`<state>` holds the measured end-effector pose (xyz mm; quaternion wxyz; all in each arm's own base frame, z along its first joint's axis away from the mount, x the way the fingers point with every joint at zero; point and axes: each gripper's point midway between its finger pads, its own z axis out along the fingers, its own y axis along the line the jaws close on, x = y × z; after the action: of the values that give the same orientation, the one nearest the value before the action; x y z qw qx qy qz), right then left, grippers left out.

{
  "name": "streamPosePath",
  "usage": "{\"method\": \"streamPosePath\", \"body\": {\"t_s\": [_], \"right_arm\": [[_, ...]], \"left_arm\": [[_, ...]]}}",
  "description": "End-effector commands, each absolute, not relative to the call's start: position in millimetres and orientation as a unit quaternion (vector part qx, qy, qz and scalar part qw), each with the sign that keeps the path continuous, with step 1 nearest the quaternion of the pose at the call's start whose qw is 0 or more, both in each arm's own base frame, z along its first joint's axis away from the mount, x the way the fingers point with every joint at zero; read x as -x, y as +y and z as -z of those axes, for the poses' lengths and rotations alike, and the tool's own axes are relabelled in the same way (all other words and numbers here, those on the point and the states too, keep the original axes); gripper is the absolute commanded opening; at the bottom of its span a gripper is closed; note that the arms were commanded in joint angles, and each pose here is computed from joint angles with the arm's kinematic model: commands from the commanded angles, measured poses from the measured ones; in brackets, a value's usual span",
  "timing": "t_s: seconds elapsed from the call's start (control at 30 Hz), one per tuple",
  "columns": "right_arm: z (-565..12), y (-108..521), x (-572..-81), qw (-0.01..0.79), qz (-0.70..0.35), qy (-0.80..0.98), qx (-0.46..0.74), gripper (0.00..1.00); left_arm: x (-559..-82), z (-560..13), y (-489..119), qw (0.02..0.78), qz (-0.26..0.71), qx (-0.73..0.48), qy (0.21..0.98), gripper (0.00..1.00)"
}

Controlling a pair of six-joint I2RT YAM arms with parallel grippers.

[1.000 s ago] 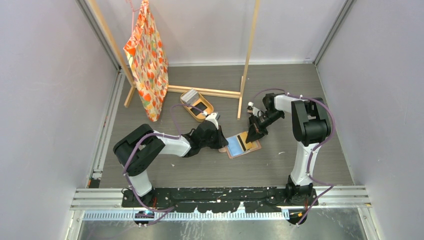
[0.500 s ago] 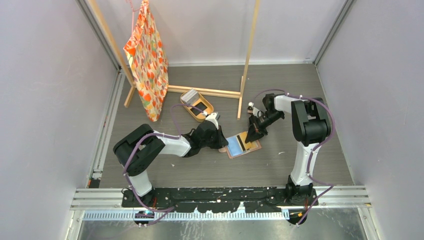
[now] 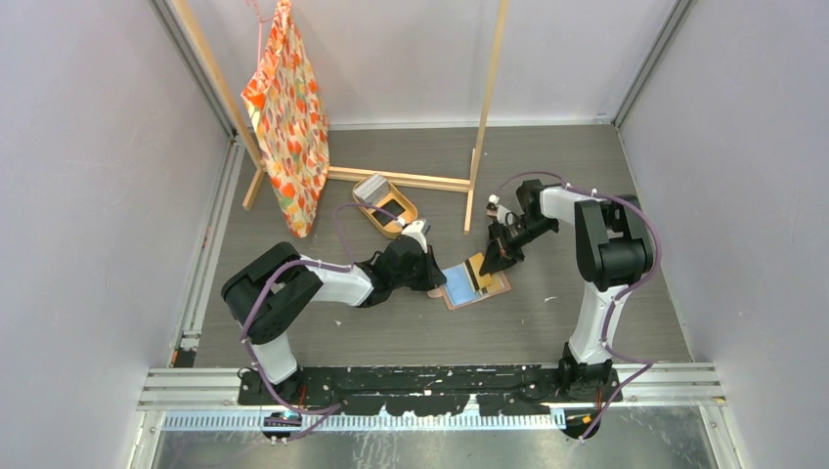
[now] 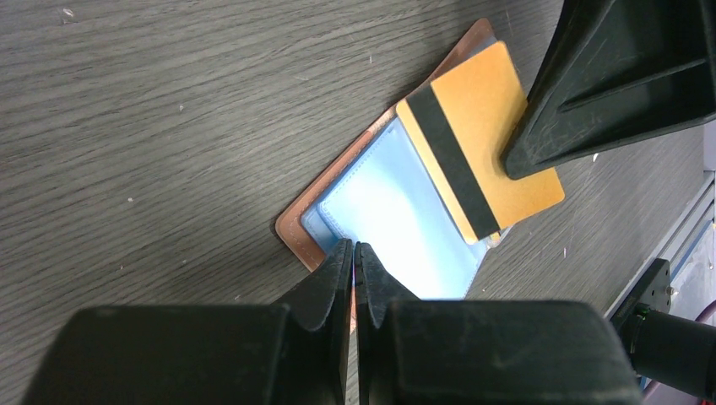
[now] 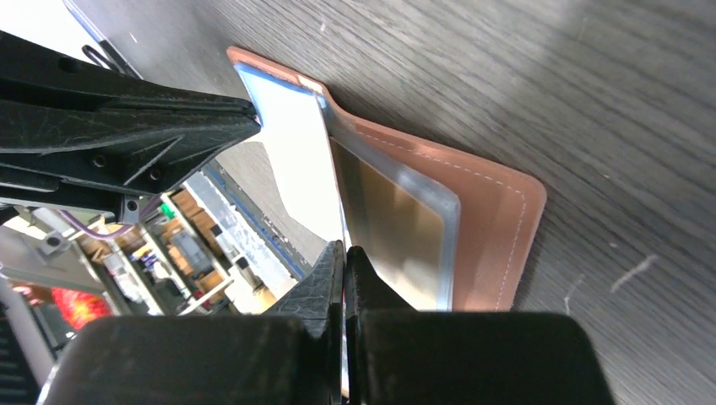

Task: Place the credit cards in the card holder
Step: Insert the credit card into the card holder.

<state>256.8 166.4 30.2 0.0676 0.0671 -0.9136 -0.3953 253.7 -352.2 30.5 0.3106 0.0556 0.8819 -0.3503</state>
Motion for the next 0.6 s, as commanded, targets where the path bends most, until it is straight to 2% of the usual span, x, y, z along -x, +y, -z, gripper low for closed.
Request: {"method": "streamPosePath", "body": {"t_s": [0.0, 0.33, 0.57], "right_arm": [[-35.6, 159.5, -277.8, -0.001, 0.377, -0.922, -0.093, 0.01], [-26.1, 161.8, -288.9, -0.025, 0.369, -0.925, -0.09, 0.01], [-21.1, 159.5, -283.9, -0.005, 0.356, -0.93, -0.091, 0.01]], "left_arm": [[-251.7, -31.3, -352.5, 0.314, 0.349, -0.064, 0.88, 0.06], [-251.4, -30.8, -353.3, 0.313, 0.35, -0.066, 0.881, 0.06], [-251.4, -30.4, -353.3, 0.313, 0.349, -0.066, 0.881, 0.06]]}}
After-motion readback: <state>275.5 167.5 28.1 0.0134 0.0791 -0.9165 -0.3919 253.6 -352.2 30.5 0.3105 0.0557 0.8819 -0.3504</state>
